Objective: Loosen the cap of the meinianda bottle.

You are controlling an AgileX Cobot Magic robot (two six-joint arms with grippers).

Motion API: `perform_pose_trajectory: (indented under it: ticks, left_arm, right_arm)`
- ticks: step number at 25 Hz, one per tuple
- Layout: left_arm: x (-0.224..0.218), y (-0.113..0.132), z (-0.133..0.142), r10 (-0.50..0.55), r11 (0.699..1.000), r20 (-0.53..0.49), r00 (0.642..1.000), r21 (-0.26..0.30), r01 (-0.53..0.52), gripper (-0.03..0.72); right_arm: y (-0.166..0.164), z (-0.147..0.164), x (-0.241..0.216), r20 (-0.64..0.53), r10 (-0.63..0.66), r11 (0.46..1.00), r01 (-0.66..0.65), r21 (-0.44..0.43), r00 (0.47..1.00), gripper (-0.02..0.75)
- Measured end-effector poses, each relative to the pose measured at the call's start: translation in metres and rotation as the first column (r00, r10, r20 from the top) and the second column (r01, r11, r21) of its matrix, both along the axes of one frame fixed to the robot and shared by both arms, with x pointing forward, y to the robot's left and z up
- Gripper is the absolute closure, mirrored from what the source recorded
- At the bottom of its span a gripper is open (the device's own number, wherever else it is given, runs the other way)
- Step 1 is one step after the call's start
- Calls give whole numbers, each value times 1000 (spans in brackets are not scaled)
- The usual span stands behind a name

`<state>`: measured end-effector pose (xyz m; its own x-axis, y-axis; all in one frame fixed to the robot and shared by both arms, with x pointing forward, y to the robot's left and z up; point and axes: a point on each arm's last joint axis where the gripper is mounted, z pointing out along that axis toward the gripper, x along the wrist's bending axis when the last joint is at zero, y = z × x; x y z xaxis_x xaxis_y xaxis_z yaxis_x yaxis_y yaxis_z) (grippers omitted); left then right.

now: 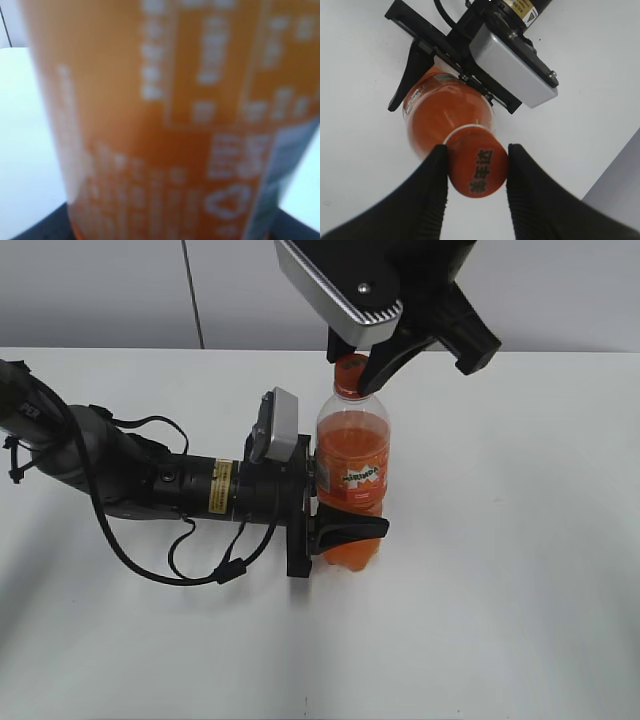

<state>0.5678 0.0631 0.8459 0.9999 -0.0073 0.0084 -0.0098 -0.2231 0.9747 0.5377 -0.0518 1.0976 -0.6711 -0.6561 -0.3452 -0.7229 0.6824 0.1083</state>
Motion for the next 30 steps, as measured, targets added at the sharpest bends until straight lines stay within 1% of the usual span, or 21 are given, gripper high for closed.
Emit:
perform_pose_trajectory:
  ticks: [4,12,16,21,26,30]
  left_arm:
    - [0,0,0,1,1000,0,1000,0,-1,304]
    - [0,0,0,2,1000,-1,1000,0,-2,304]
    - [0,0,0,5,1000,-3,1000,1,-5,304]
    - [1,-2,0,23,1000,-14,1000,3,-23,304]
    - [1,-2,-1,25,1000,-15,1000,7,-25,304]
    - [1,-2,-1,25,1000,-15,1000,7,-25,304]
  right_arm:
    - [-1,0,1,-11,-47,999,47,2,999,465]
    - [-1,0,1,-24,-86,996,86,7,996,463]
    - [-1,0,1,-28,-103,995,103,11,994,436]
    - [2,0,-1,-53,-122,992,123,30,991,378]
    - [2,0,-1,-67,-158,986,161,37,985,365]
    - [6,9,-2,-111,-221,968,231,93,969,363]
